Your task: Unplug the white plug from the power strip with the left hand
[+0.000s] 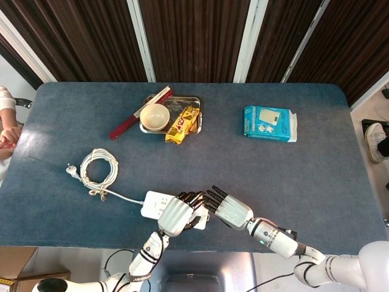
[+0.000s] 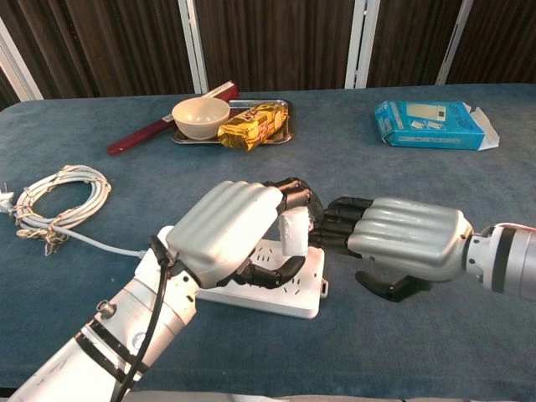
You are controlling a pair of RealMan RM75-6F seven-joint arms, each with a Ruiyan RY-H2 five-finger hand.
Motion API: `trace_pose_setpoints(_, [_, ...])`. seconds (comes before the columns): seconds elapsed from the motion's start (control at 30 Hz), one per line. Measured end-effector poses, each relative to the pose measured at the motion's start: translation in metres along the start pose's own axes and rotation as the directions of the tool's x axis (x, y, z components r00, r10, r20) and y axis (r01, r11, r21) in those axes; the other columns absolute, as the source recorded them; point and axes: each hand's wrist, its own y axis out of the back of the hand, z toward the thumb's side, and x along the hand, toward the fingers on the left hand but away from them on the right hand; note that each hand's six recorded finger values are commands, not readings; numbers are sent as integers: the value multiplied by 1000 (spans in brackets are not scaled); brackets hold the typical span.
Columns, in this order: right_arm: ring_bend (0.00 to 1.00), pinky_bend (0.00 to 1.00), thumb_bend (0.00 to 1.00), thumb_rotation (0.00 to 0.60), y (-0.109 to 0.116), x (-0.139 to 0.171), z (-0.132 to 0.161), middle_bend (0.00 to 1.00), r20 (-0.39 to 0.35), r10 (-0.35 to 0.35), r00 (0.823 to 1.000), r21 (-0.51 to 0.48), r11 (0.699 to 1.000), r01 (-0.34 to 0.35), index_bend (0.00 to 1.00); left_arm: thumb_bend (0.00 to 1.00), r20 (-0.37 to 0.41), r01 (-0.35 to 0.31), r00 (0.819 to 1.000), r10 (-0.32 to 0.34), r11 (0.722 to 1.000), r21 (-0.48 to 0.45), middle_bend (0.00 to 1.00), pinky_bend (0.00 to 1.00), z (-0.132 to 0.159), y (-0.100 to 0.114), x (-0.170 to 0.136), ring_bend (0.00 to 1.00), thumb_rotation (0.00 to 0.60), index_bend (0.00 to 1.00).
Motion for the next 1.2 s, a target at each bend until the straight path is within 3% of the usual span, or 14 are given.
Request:
trace_pose_setpoints(0.27, [0,0,737,600,15,6,-8,154,24,-46,999,-12,999,46,88,524,2,-28,1000,28,1000,-5,431,432,-5,9,1,312,600,367])
trace_pose_setpoints(0.6, [0,0,737,600,46,40,-46,150,124,-144,982,-13,989,147,50,523,1,-76,997,76,997,28,429,428,-27,43,-2,310,600,360])
trace_pose_setpoints(0.77, [0,0,732,600,64,77,-70,127,199,-207,958,-15,977,214,14,513,-80,-38,996,43,997,70,423,381,-72,56,-14,310,600,357])
trace_pose_setpoints(0.97, [0,0,681,600,79,138,-95,115,293,-249,923,-17,964,265,0,482,-254,38,967,-23,998,57,410,299,-145,61,-37,300,600,345])
trace_pose_setpoints(1.1, [0,0,659,600,76,166,-97,107,319,-217,922,-18,972,235,0,478,-329,57,944,-40,998,41,349,260,-179,61,-53,260,600,324])
trace_pose_setpoints(1.2, [0,0,659,600,73,173,-94,106,318,-203,926,-20,975,220,0,465,-368,69,928,-50,997,38,257,235,-197,60,-60,205,600,248])
